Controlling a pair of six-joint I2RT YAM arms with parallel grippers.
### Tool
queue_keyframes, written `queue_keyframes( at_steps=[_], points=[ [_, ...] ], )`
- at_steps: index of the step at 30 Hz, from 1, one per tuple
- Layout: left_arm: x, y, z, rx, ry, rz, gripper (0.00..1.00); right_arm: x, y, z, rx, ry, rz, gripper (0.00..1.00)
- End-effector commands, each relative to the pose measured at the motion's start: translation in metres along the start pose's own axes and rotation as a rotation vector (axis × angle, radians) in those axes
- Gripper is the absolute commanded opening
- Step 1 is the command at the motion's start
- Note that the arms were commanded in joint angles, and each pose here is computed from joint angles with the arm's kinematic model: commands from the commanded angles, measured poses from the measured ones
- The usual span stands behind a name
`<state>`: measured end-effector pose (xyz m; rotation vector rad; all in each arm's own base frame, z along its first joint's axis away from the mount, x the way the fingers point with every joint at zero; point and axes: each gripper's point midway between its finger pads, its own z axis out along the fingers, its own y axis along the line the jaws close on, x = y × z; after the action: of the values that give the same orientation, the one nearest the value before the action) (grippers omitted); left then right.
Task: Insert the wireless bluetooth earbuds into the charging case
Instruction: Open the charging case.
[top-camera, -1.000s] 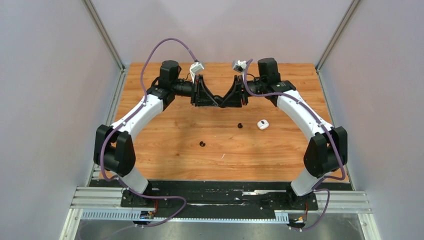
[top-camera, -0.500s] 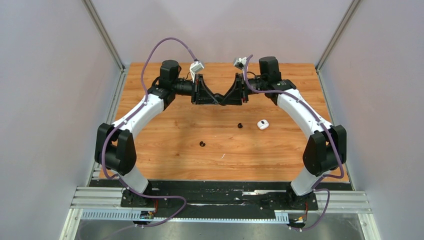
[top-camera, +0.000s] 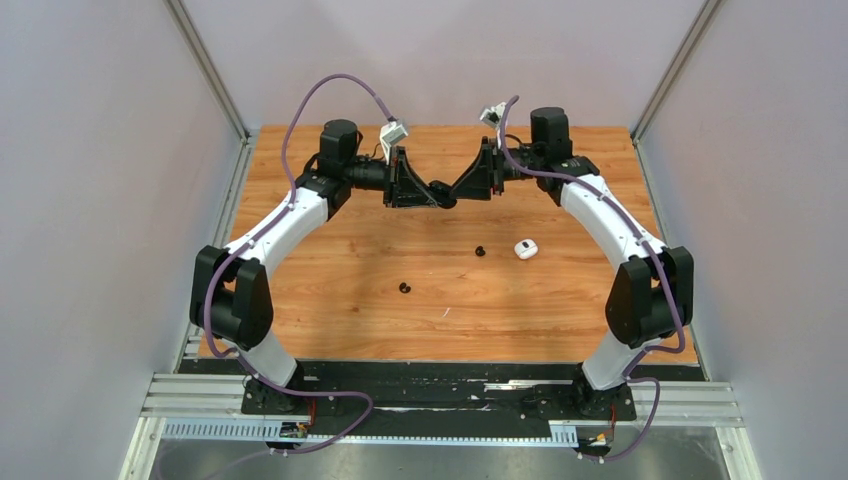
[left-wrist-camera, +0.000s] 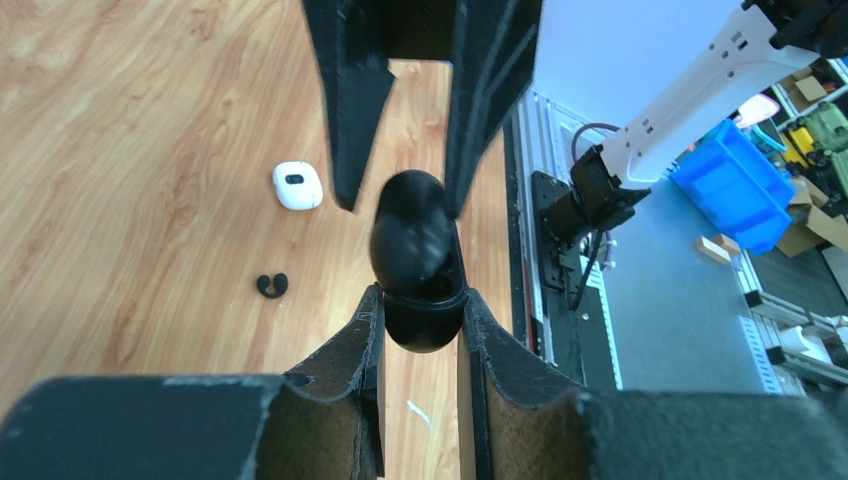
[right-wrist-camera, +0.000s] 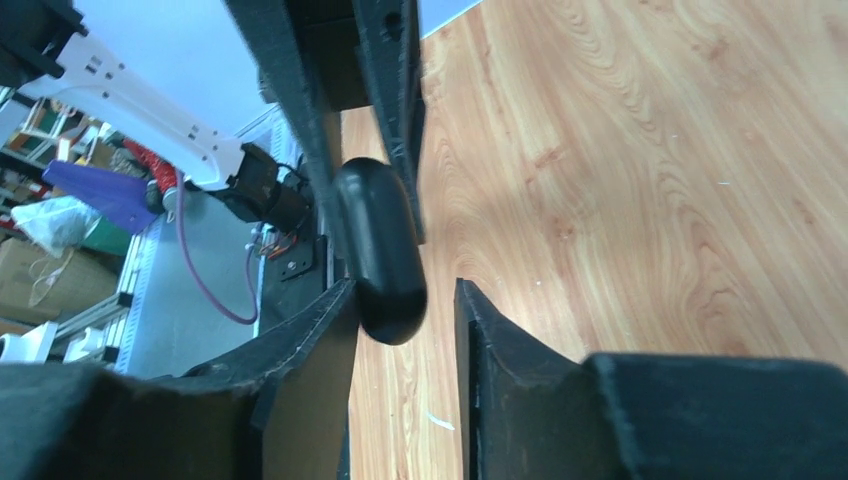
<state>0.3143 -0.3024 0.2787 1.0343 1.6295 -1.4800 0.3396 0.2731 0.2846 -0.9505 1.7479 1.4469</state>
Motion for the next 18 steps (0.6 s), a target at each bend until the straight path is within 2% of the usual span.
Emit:
queue_keyframes(
  at_steps=[1, 6, 9, 14, 18],
  points=[
    [0.0, -0.02, 0.0, 0.1, 0.017, 0.016, 0.0, -0.024, -0.013, -0.009, 0.075, -0.064, -0.063, 0.4],
    [-0.001, -0.021, 0.0, 0.101, 0.015, 0.022, 0.0, -0.022, -0.015, -0.009, 0.073, -0.063, -0.056, 0.41],
    [-0.001, -0.02, 0.0, 0.093, 0.014, 0.021, 0.0, -0.021, -0.012, -0.008, 0.05, -0.061, -0.055, 0.36],
    [-0.002, -0.016, 0.0, 0.061, 0.006, 0.015, 0.0, -0.017, -0.004, -0.007, 0.012, -0.055, -0.058, 0.35],
    [-0.004, -0.014, 0.001, 0.052, -0.011, 0.001, 0.0, -0.013, 0.001, -0.005, -0.004, -0.048, -0.065, 0.3]
  ],
)
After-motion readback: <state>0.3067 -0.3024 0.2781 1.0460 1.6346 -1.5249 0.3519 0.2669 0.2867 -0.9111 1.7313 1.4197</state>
